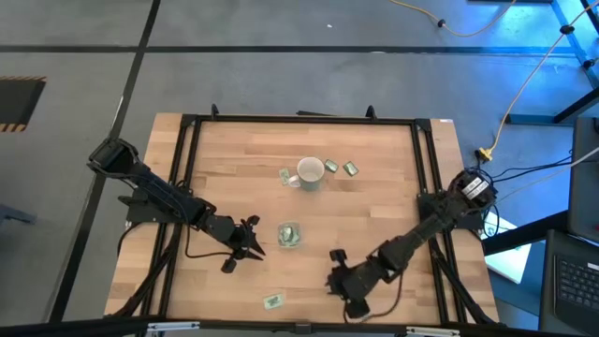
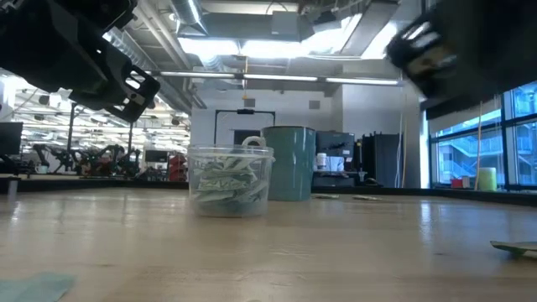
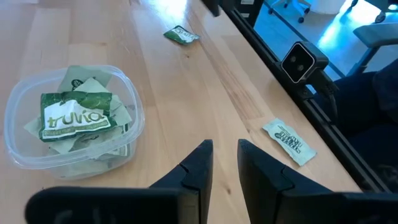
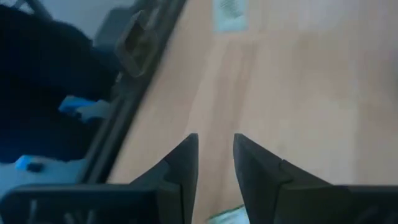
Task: Pick and place Stevia / Truvia into bins
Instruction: Put the green stevia packet into the transparent bin, then put the white stevia packet into the transparent bin
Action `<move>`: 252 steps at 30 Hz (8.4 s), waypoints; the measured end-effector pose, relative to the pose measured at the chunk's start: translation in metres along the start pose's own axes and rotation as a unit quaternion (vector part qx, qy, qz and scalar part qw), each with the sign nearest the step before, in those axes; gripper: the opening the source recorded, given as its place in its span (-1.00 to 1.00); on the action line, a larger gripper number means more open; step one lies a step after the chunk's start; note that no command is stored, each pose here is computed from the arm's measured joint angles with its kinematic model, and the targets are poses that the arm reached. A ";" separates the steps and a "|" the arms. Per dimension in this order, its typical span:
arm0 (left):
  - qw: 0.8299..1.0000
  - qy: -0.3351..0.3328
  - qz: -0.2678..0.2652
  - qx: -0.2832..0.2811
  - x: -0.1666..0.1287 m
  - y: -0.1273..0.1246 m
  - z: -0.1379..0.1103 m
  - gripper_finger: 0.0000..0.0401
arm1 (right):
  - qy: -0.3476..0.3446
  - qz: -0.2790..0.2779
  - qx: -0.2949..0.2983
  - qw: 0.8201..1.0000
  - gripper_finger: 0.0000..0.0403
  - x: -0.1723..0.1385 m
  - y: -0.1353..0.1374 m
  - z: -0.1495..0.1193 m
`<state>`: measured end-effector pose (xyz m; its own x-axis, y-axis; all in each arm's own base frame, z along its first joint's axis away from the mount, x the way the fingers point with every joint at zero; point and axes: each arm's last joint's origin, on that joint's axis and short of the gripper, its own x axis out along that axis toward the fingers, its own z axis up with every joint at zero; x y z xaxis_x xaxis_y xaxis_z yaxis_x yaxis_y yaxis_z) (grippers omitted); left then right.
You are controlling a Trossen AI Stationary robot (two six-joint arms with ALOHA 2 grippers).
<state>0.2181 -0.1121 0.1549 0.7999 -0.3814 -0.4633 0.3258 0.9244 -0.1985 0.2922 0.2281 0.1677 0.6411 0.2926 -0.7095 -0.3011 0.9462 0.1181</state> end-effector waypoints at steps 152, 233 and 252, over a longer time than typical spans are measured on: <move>0.975 -0.009 -0.103 0.198 0.032 -0.059 0.044 -0.43 | -0.075 -0.230 0.054 0.969 -0.30 -0.042 -0.022 0.053; 0.961 0.176 0.214 0.003 0.066 0.040 0.073 -0.98 | 0.006 -0.260 0.031 0.965 -0.30 -0.044 -0.027 0.037; 0.953 0.202 0.227 -0.018 0.063 0.040 0.068 -0.75 | 0.025 -0.269 0.035 0.962 -0.30 -0.050 -0.029 0.033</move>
<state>0.3156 -0.0983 0.1764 0.5931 0.0794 -0.8012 -0.0321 0.9967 0.0750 0.2924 0.1903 0.2229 0.6553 -0.2475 -0.7137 0.1133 0.9663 -0.2310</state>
